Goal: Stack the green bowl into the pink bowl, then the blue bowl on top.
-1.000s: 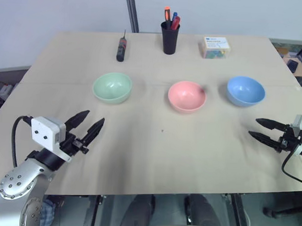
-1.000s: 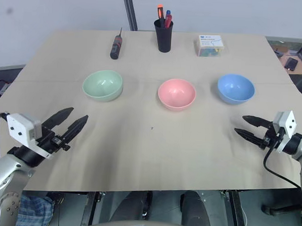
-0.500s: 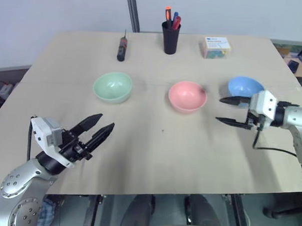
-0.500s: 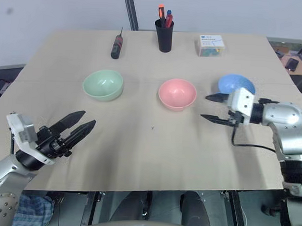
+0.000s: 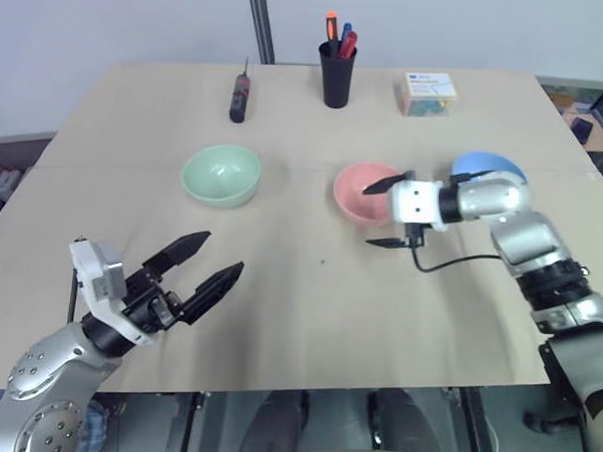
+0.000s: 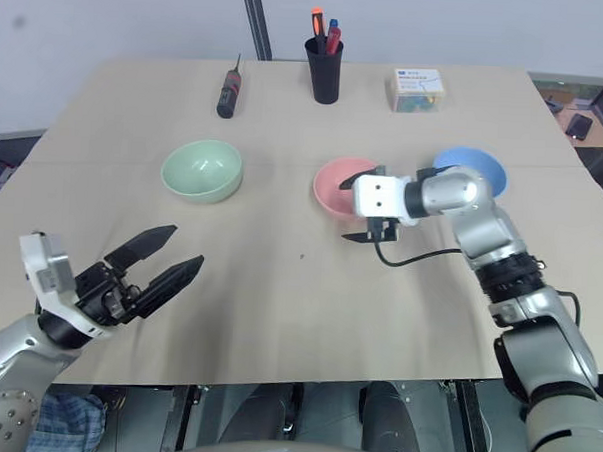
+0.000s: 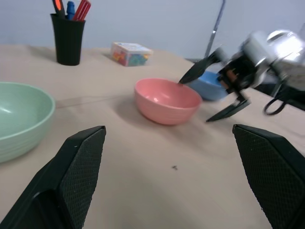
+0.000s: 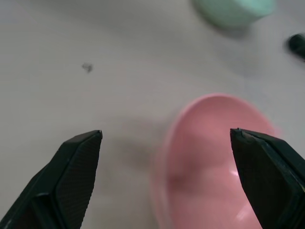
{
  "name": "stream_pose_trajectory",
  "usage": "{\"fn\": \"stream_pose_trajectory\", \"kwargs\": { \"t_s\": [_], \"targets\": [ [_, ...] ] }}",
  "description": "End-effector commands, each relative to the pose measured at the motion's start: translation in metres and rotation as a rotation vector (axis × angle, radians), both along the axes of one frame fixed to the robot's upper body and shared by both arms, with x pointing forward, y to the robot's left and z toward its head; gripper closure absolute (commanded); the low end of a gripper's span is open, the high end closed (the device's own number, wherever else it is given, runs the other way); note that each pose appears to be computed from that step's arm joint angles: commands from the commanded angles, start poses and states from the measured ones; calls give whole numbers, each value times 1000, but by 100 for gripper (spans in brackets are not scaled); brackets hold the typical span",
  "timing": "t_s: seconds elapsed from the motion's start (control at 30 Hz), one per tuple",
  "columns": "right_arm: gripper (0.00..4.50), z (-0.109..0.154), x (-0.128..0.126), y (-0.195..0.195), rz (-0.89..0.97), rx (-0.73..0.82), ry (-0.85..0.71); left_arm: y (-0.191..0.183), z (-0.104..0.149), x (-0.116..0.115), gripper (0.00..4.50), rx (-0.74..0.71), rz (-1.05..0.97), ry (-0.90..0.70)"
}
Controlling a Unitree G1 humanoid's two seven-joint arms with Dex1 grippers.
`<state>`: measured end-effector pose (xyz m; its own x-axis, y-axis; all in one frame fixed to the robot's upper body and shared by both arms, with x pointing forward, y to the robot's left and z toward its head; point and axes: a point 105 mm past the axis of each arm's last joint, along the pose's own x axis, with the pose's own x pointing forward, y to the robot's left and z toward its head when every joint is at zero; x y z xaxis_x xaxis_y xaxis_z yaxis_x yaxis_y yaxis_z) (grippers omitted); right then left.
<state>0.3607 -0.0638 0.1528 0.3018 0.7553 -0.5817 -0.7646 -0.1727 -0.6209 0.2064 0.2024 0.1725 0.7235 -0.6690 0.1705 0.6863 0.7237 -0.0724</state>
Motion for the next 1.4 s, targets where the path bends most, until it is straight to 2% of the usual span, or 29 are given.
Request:
{"fn": "stream_pose_trajectory", "kwargs": {
  "t_s": [0.03, 0.1, 0.2, 0.3, 0.33, 0.37, 0.47, 0.53, 0.7, 0.97, 1.13, 1.3, 1.4],
  "targets": [
    [1, 8, 11, 7, -4, -52, -63, -1, 14, -6, 0, 14, -3, -61],
    [1, 6, 15, 8, -7, -81, -71, 0, 14, -7, 0, 15, 7, -61],
    [67, 11, 17, 19, 10, -62, -89, -1, 13, -8, 0, 25, 8, -62],
    [176, 11, 15, 20, 32, -74, -85, 1, 15, -9, 0, 27, 19, -67],
    [234, 11, 15, 20, 37, -79, -81, 1, 14, -9, 0, 28, 22, -67],
    [261, 11, 14, 20, 41, -82, -80, 2, 14, -9, 0, 30, 26, -66],
    [389, 13, 12, 18, 43, -86, -80, 3, 13, -8, 0, 30, 27, -65],
    [445, 12, 10, 16, 47, -93, -72, 2, 13, -6, 0, 29, 25, -66],
    [445, 15, -1, 10, 70, -94, -66, 1, 13, -2, 0, 31, 8, -68],
    [445, 16, -66, -9, 206, -149, 51, 0, 13, 4, 0, 44, -17, -66],
    [445, 8, -86, -11, 201, -176, 108, -1, 11, 8, 0, 44, -37, -60],
    [277, 10, -88, -4, 189, -155, 101, -1, 11, 11, 0, 50, -51, -60],
    [134, 12, -88, 1, 185, -135, 90, -1, 12, 14, 0, 53, -59, -61]
  ]
}}
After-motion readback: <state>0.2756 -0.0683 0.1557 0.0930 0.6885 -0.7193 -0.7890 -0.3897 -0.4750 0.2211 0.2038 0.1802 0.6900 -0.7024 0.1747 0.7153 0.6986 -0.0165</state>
